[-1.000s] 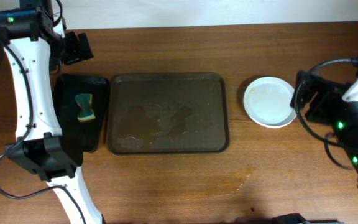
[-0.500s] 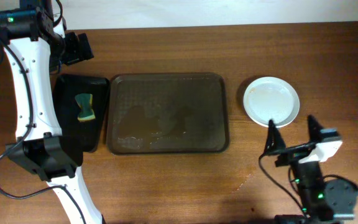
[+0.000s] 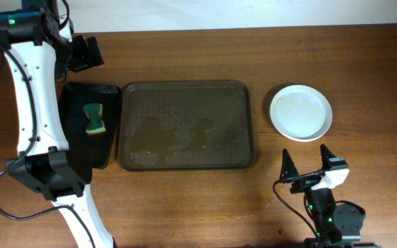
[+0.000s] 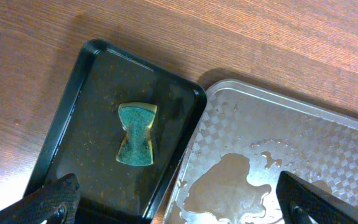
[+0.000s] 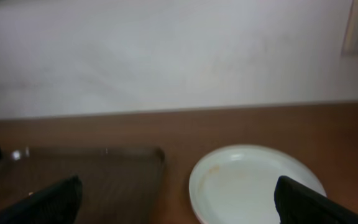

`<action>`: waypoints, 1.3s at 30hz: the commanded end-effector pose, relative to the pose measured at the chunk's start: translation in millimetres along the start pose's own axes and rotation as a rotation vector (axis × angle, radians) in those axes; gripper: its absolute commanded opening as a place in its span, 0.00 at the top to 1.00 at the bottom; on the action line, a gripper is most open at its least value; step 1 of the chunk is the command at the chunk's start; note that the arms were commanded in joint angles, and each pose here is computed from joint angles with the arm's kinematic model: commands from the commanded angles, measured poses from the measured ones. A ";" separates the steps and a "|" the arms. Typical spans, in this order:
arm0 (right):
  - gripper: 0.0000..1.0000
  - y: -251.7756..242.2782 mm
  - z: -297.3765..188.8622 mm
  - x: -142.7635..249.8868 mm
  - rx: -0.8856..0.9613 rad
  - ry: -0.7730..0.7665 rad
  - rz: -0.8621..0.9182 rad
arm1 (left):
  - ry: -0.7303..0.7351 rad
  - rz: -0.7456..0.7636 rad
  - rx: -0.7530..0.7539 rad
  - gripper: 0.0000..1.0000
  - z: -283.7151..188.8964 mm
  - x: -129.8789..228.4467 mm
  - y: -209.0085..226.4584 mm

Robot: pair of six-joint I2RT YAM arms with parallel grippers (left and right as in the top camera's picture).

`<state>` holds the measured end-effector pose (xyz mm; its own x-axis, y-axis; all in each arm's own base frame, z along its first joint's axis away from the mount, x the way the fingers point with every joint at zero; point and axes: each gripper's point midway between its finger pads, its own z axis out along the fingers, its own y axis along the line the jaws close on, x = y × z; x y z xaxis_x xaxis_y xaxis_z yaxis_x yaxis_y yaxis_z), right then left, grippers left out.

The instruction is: Clean dirty plates on tray and stack at the side

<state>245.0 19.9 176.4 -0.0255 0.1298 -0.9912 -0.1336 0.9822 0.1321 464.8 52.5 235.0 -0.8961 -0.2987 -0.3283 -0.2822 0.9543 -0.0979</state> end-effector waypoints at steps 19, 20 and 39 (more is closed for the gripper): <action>0.02 -5.6 -0.2 16.1 0.024 0.051 0.010 | -0.010 -0.014 0.007 0.01 -3.8 -1.4 1.0; 0.02 -5.6 -0.2 16.1 0.024 0.051 0.010 | -0.010 -0.014 0.007 0.01 -3.8 -1.4 1.0; 0.02 -5.6 -0.2 16.1 0.024 0.051 0.010 | -0.504 0.097 0.033 0.01 -95.5 18.2 8.1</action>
<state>244.9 19.7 162.4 -0.0767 0.1322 -0.9883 -0.1257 0.9820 0.1411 447.3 55.4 328.7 -0.6323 -0.2516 -0.7327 -0.2308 0.9640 -0.1319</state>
